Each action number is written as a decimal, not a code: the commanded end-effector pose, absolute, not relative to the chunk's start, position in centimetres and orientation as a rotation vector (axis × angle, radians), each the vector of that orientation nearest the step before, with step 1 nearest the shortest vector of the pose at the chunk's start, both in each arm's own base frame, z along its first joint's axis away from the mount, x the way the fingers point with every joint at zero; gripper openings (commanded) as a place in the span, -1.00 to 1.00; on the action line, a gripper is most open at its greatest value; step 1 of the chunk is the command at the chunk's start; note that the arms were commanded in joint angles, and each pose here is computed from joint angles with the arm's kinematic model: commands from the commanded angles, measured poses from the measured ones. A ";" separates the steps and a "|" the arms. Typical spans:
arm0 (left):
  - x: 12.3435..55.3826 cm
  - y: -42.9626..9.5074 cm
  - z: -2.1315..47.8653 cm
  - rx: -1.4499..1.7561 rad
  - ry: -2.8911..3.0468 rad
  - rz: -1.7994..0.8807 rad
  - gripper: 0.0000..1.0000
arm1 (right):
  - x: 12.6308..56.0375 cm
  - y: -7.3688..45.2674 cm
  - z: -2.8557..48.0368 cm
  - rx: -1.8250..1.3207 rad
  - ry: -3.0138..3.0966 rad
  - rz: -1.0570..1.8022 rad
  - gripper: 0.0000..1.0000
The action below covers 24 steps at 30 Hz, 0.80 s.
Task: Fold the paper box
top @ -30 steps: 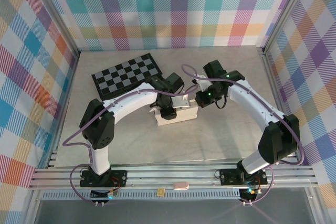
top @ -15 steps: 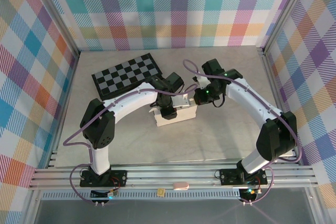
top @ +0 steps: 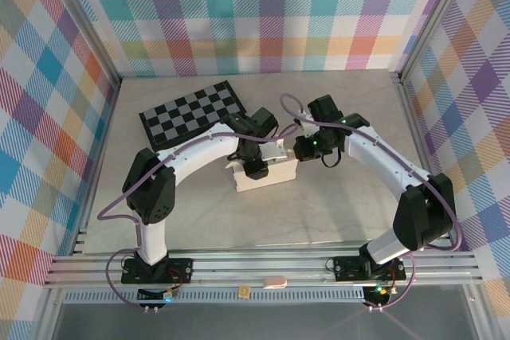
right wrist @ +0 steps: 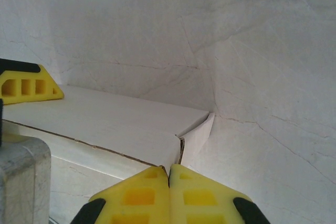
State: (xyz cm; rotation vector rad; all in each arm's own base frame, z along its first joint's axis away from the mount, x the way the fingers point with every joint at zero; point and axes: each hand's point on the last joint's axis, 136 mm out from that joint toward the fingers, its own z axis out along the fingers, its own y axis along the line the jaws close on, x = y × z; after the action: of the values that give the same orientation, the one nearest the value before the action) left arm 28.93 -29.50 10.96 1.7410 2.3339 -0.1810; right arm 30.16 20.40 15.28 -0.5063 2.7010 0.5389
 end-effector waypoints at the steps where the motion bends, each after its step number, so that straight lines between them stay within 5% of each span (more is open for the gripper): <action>1: 30.6 -29.8 11.0 1.663 2.355 -0.180 -0.31 | 28.4 20.0 13.2 -0.502 2.786 0.496 -1.00; 12: 31.9 -29.4 11.4 1.573 2.378 -0.181 -0.26 | 28.0 18.7 11.9 -0.543 2.746 0.345 -1.00; 24: 33.7 -30.0 15.1 1.272 2.343 -0.338 0.13 | 28.2 19.0 12.0 -0.529 2.720 0.295 -1.00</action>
State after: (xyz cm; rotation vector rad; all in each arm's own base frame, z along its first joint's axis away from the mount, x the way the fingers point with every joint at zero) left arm 31.72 -29.06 11.67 1.4432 2.4244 -0.2516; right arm 30.74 20.32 15.04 -0.5121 2.5738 0.3650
